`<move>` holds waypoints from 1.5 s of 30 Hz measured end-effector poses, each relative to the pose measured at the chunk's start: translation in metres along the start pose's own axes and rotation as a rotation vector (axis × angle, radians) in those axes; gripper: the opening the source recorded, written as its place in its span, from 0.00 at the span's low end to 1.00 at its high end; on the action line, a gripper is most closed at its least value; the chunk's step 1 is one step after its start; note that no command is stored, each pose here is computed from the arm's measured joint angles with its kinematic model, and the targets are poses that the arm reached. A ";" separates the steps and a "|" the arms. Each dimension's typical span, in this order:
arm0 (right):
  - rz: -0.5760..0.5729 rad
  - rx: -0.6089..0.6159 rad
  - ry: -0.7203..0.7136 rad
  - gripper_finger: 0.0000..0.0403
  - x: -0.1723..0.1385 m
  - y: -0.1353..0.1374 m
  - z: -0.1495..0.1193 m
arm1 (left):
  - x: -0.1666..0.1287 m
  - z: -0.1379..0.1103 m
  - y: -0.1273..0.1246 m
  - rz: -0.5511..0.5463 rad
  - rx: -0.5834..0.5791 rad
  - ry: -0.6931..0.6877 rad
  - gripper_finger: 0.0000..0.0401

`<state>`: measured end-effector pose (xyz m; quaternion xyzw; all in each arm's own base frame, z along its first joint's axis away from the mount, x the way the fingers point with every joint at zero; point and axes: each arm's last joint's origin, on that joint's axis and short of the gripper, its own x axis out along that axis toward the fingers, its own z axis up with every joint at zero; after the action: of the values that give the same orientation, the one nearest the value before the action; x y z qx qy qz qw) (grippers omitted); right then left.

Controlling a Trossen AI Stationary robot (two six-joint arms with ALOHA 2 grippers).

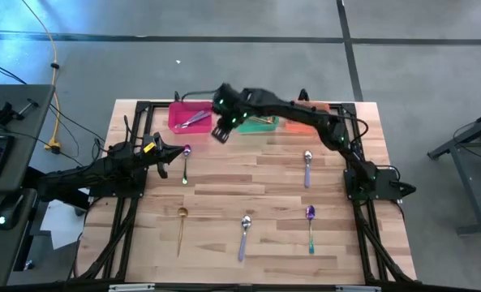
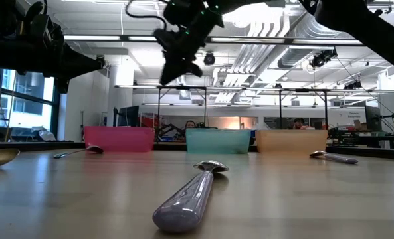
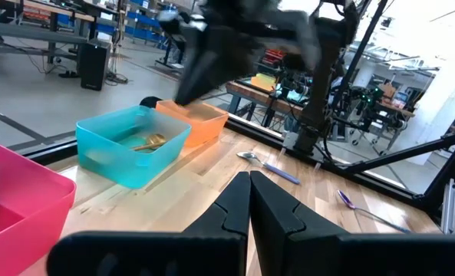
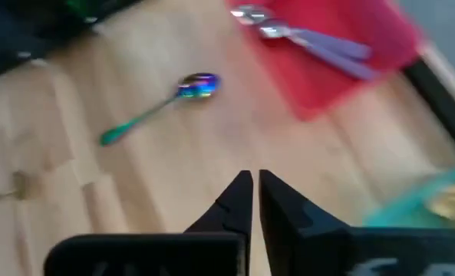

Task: Sort silverware by color (type)
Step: Put the top purple spoon into the pink bin

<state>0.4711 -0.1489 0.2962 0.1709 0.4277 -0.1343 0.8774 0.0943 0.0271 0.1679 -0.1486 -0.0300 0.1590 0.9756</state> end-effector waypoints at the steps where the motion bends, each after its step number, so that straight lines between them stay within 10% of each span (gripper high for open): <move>1: 0.011 -0.008 -0.006 0.02 0.002 0.008 -0.001 | 0.000 0.000 0.000 0.000 0.000 0.000 0.00; 11: 0.081 0.013 -0.130 0.01 0.013 0.052 0.002 | 0.000 0.000 0.000 0.000 0.000 0.000 0.00; 45: 0.154 0.174 -0.246 0.00 0.011 0.066 0.012 | 0.000 0.000 0.000 0.000 0.000 0.000 0.00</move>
<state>0.5110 -0.0945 0.3068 0.2609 0.2892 -0.1233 0.9127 0.0943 0.0271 0.1679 -0.1486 -0.0300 0.1591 0.9756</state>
